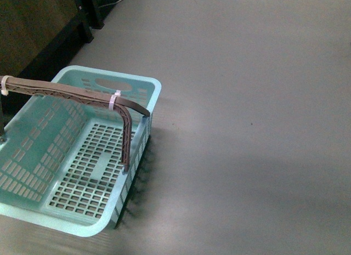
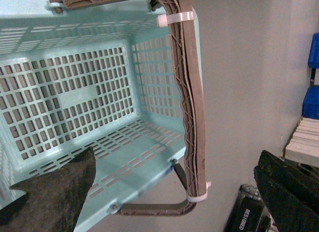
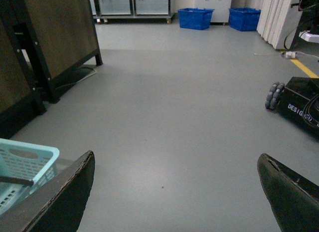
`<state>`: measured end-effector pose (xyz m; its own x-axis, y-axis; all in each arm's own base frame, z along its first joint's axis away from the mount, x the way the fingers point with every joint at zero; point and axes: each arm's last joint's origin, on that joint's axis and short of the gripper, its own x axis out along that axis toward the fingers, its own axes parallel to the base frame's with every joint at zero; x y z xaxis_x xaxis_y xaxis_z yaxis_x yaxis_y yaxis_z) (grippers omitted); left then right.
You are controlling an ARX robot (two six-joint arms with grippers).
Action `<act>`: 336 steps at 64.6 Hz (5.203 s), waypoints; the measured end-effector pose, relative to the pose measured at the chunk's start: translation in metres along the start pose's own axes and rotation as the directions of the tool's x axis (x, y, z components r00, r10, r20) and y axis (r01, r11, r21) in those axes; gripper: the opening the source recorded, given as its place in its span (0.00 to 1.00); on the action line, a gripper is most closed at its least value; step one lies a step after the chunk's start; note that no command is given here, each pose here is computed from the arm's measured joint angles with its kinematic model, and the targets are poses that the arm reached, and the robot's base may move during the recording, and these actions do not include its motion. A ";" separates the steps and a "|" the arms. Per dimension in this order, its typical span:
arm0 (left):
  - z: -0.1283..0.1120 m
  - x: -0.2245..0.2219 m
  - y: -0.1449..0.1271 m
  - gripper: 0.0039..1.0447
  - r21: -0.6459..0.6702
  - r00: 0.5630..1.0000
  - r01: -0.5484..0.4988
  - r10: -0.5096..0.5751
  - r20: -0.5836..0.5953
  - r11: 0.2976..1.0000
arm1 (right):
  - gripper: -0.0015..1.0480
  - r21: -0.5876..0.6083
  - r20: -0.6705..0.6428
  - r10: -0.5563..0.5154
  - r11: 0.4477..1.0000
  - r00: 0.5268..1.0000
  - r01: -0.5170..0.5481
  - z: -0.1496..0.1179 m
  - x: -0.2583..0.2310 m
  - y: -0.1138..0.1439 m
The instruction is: Pick mango and avocado into basket
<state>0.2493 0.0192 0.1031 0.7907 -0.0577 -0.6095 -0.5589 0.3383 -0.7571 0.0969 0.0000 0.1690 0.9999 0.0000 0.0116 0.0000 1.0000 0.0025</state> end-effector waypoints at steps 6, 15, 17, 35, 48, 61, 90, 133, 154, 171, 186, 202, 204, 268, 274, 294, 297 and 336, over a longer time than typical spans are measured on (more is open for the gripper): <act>-0.002 0.026 -0.003 0.92 -0.018 1.000 -0.019 0.019 -0.006 1.000 | 0.92 0.000 0.000 0.000 1.000 1.000 0.000 0.000 0.000 0.000; -0.006 0.060 -0.005 0.92 -0.030 0.999 -0.046 0.046 -0.008 0.998 | 0.92 0.000 0.000 0.000 1.000 1.000 0.000 0.000 0.000 0.000; -0.007 0.065 -0.006 0.92 -0.032 0.999 -0.049 0.048 -0.009 0.998 | 0.92 0.000 0.000 0.000 1.000 1.000 0.000 0.000 0.000 0.000; -0.022 0.121 -0.031 0.92 -0.019 1.000 0.009 -0.010 -0.026 1.000 | 0.92 0.000 0.000 0.000 1.000 1.000 0.000 0.000 0.000 0.000; -0.035 0.149 -0.033 0.91 -0.005 0.999 0.011 -0.011 -0.034 1.000 | 0.92 0.000 0.000 0.000 1.000 1.000 0.000 0.000 0.000 0.000; -0.039 0.167 -0.032 0.59 -0.001 0.999 0.013 -0.013 -0.039 1.000 | 0.92 0.000 0.000 0.000 1.000 1.000 0.000 0.000 0.000 0.000; -0.036 0.124 -0.027 0.13 -0.122 0.999 -0.016 0.010 -0.050 0.992 | 0.92 0.000 0.000 0.000 1.000 1.000 0.000 0.000 0.000 0.000; 0.027 -0.106 -0.100 0.13 -0.302 0.971 0.239 -0.227 0.073 0.923 | 0.92 0.000 0.000 0.000 1.000 1.000 0.000 0.000 0.000 0.000; 0.026 -0.153 -0.119 0.13 -0.284 0.959 0.280 -0.283 0.030 0.917 | 0.92 0.000 0.000 0.000 1.000 1.000 0.000 0.000 0.000 0.000; 0.021 -0.161 -0.119 0.13 -0.238 0.962 0.266 -0.272 0.007 0.934 | 0.92 0.000 0.000 0.000 1.000 1.000 0.000 0.000 0.000 0.000; 0.021 -0.161 -0.119 0.13 -0.233 0.962 0.266 -0.271 0.007 0.935 | 0.92 0.000 0.000 0.000 1.000 1.000 0.000 0.000 0.000 0.000; 0.021 -0.161 -0.119 0.13 -0.234 0.963 0.263 -0.270 0.006 0.936 | 0.92 0.000 0.000 0.000 1.000 1.000 0.000 0.000 0.000 0.000; 0.021 -0.161 -0.119 0.13 -0.234 0.963 0.263 -0.270 0.006 0.936 | 0.92 0.000 0.000 0.000 1.000 1.000 0.000 0.000 0.000 0.000; 0.022 -0.163 -0.120 0.13 -0.232 0.962 0.269 -0.275 0.008 0.935 | 0.92 0.000 0.000 0.000 1.000 1.000 0.000 0.000 0.000 0.000; 0.022 -0.163 -0.120 0.13 -0.232 0.961 0.269 -0.275 0.008 0.935 | 0.92 0.000 0.000 0.000 1.000 1.000 0.000 0.000 0.000 0.000; 0.022 -0.163 -0.121 0.13 -0.231 0.961 0.270 -0.276 0.008 0.935 | 0.92 0.000 0.000 0.000 1.000 1.000 0.000 0.000 0.000 0.000; 0.022 -0.163 -0.121 0.13 -0.231 0.961 0.270 -0.276 0.008 0.935 | 0.92 0.000 0.000 0.000 1.000 1.000 0.000 0.000 0.000 0.000; 0.022 -0.163 -0.121 0.13 -0.230 0.961 0.271 -0.277 0.009 0.935 | 0.92 0.000 0.000 0.000 1.000 1.000 0.000 0.000 0.000 0.000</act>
<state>0.1933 0.0084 0.2992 0.9167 -0.1409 -0.3739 -0.3652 0.0844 -0.9271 0.0969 0.0000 0.1690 0.9999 0.0000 0.0116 0.0000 1.0000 0.0025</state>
